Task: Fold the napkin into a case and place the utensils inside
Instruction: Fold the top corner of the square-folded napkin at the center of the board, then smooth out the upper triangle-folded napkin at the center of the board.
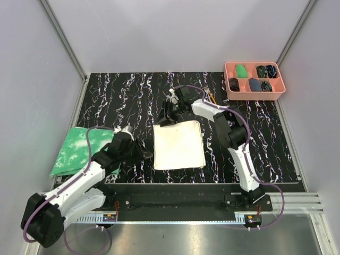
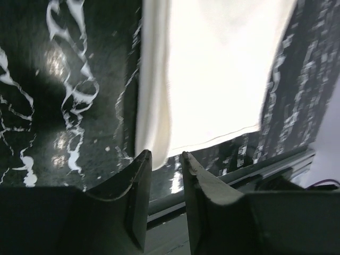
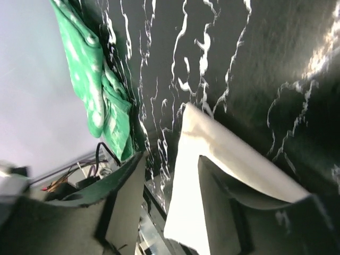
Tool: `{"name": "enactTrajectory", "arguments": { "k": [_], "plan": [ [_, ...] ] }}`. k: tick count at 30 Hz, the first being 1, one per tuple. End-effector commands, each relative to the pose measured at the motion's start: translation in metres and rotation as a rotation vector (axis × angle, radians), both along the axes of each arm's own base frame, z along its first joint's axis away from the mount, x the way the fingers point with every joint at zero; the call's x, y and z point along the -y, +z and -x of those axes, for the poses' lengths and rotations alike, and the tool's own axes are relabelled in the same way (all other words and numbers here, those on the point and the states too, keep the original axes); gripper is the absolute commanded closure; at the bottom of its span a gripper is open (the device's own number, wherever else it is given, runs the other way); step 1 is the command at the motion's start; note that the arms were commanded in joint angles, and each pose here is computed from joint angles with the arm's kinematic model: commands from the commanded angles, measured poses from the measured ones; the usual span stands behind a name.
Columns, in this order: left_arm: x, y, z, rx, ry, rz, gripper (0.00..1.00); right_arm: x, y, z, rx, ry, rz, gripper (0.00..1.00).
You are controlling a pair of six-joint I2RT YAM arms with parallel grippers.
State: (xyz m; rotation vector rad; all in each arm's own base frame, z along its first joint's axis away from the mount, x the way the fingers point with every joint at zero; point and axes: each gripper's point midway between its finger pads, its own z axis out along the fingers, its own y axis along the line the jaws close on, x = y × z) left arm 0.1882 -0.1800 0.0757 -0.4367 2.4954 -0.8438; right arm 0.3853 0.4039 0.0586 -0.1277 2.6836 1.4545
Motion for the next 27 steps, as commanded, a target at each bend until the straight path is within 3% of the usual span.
{"name": "enactTrajectory", "arguments": {
  "k": [1,3,4,5,7,14,27],
  "plan": [
    [0.014,0.057,-0.030,0.150,-0.018,0.056,0.68,0.024,0.086,0.001,0.189,-0.013,-0.001,0.39],
    [0.038,0.069,-0.045,0.188,-0.092,0.125,0.74,0.058,0.073,0.003,0.177,-0.066,0.056,0.38],
    [0.050,0.069,-0.041,0.156,-0.161,0.163,0.79,0.073,0.088,0.001,0.220,-0.100,0.058,0.38],
    [0.055,0.064,-0.042,0.134,-0.191,0.155,0.86,0.089,0.072,0.009,0.190,-0.114,0.088,0.38],
    [0.067,0.046,-0.044,0.066,-0.240,0.152,0.91,0.114,0.073,0.005,0.217,-0.140,0.083,0.40],
    [0.058,0.005,-0.038,0.015,-0.267,0.076,0.94,0.137,0.036,0.000,0.152,-0.115,0.048,0.79],
    [0.042,-0.027,0.002,-0.067,-0.248,0.100,0.94,0.130,0.009,-0.006,0.099,-0.124,0.017,0.82]
  ]
}}
